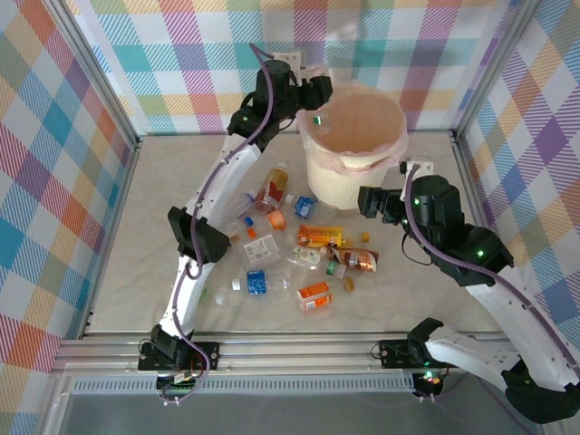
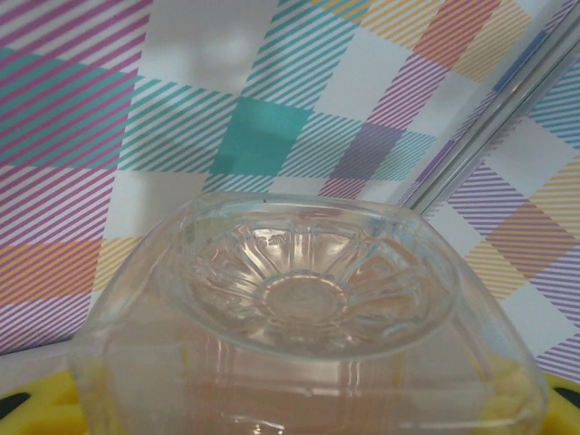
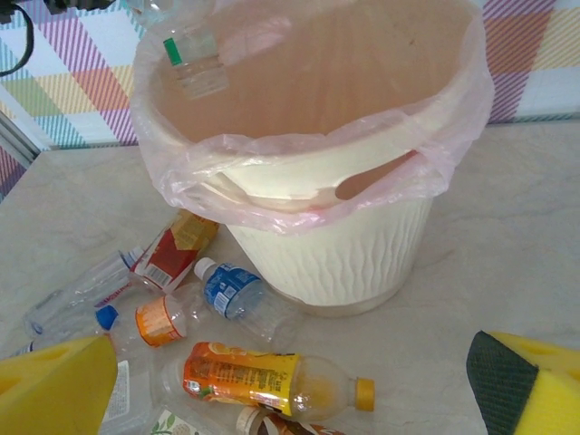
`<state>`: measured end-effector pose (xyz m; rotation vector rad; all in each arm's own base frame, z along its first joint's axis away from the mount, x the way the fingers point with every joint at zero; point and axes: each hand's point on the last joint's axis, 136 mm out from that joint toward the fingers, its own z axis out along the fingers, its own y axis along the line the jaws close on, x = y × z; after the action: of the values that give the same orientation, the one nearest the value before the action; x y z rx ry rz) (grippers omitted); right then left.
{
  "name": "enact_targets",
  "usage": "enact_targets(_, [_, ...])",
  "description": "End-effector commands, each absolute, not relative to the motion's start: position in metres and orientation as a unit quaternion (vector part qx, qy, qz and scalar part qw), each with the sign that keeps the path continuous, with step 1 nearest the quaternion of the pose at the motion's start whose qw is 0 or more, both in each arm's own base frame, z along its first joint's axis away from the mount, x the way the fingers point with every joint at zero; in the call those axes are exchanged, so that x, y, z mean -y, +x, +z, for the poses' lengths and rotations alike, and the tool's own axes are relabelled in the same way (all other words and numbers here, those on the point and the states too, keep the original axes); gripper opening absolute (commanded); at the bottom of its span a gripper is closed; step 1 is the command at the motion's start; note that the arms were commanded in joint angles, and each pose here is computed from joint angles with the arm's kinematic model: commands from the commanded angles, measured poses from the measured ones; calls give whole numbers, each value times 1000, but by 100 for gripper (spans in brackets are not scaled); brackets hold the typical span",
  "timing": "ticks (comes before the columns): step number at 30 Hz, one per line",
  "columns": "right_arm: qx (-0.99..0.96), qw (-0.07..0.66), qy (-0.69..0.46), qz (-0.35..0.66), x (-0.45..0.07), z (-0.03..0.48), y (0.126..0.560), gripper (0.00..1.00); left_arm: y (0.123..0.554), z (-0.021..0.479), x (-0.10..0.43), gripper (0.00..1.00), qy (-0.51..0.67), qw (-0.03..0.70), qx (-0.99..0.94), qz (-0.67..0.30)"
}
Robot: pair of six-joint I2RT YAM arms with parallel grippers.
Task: Put the plastic bottles in the bin
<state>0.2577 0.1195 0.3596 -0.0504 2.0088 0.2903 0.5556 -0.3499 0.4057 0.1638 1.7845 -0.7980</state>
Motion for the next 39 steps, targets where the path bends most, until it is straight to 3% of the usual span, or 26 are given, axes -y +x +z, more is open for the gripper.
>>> enact_targets(1, [-840, 531, 0, 114, -109, 357, 253, 100, 554, 425, 364, 20, 94, 583, -721, -363])
enact_targets(17, [-856, 507, 64, 75, -89, 327, 253, 100, 560, 355, 404, 32, 155, 542, -746, -355])
enact_targets(19, [-860, 500, 74, 69, -86, 321, 252, 100, 560, 353, 406, 39, 158, 539, -746, -357])
enact_targets(23, [-865, 491, 82, 62, -84, 313, 251, 100, 559, 358, 407, 70, 160, 545, -740, -361])
enact_targets(28, [-870, 481, 92, 53, -82, 304, 251, 100, 554, 377, 404, 97, 160, 556, -728, -367])
enact_targets(39, [-892, 438, 110, 36, -82, 274, 249, 100, 521, 452, 376, 100, 155, 593, -704, -359])
